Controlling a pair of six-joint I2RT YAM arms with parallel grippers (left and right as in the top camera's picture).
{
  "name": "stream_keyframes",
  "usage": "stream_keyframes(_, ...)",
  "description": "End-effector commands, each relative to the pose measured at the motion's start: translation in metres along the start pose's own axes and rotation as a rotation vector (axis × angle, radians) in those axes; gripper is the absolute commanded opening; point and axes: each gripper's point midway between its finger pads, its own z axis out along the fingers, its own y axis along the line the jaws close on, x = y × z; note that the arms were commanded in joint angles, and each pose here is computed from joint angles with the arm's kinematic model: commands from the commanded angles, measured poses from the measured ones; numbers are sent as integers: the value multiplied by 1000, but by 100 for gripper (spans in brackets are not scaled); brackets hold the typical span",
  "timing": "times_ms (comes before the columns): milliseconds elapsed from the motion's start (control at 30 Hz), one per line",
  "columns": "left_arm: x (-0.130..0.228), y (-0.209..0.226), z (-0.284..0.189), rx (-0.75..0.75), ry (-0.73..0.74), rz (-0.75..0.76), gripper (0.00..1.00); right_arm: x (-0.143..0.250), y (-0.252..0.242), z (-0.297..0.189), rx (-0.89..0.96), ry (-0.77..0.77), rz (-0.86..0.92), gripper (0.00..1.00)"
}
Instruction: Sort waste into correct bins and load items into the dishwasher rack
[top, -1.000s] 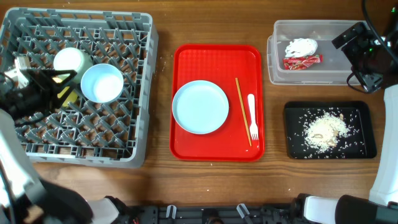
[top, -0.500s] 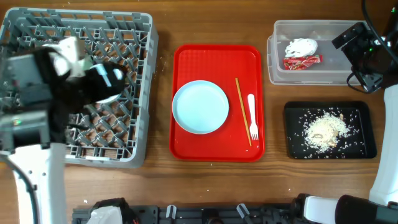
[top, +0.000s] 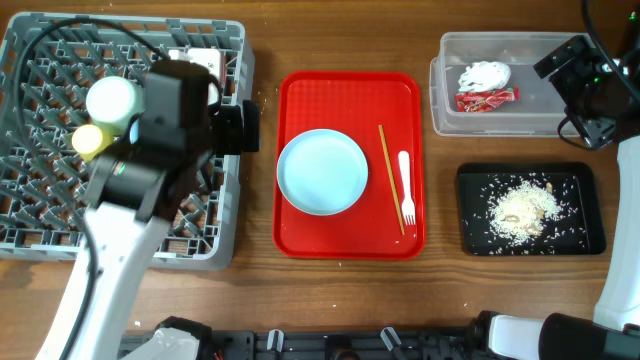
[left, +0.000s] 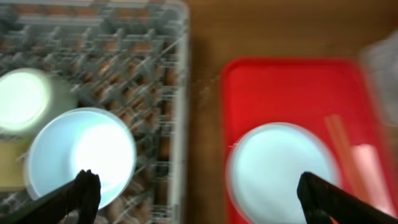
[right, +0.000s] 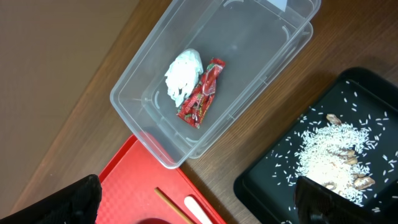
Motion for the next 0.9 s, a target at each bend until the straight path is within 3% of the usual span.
stream_keyframes(0,17,51,36,-358,125,79,91,1,-1,3,6,6,-11,100)
stream_keyframes(167,38,53,79,-426,248,120,80,1,-1,3,6,6,-11,100)
stream_keyframes(300,46,59,94,-475,292,148,65,1,-1,3,6,6,-11,100)
stream_keyframes(467,57,54,108,-453,341,157,63,1,-1,3,6,6,-11,100)
stream_keyframes(667,62,65,114,-469,369,137,52,1,-1,3,6,6,-11,100)
stream_keyframes(867,73,67,120,-371,427,65,50,1,-1,3,6,5,-11,100)
